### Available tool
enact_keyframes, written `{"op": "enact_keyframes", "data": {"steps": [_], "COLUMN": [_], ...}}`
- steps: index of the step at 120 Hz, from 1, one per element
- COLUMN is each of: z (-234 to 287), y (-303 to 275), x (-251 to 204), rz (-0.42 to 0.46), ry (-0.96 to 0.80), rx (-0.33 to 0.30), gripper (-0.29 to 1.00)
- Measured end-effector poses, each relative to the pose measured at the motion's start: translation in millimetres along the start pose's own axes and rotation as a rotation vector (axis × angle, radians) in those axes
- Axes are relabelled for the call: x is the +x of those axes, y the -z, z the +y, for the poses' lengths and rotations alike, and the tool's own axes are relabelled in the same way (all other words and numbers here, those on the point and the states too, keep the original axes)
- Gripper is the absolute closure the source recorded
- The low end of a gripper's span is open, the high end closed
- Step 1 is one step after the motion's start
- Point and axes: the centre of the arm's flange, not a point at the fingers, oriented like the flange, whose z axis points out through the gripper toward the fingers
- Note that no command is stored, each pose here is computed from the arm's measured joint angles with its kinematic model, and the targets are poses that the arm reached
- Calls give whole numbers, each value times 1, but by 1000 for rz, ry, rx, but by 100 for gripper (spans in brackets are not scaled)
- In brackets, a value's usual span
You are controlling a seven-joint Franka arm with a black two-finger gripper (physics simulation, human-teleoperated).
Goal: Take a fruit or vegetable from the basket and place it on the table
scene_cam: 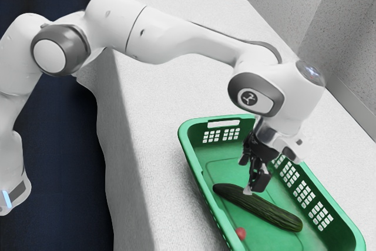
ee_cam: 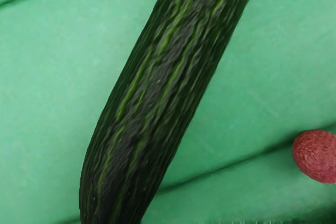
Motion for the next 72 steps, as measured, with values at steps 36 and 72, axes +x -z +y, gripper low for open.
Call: {"op": "enact_keyframes", "data": {"steps": [36,72], "z": [2,-24], "y": [-38,-54], "x": [13,36], "rz": [0,67], "ry": [-183,-272], "rx": [-49,-73], "gripper": [0,0]}}
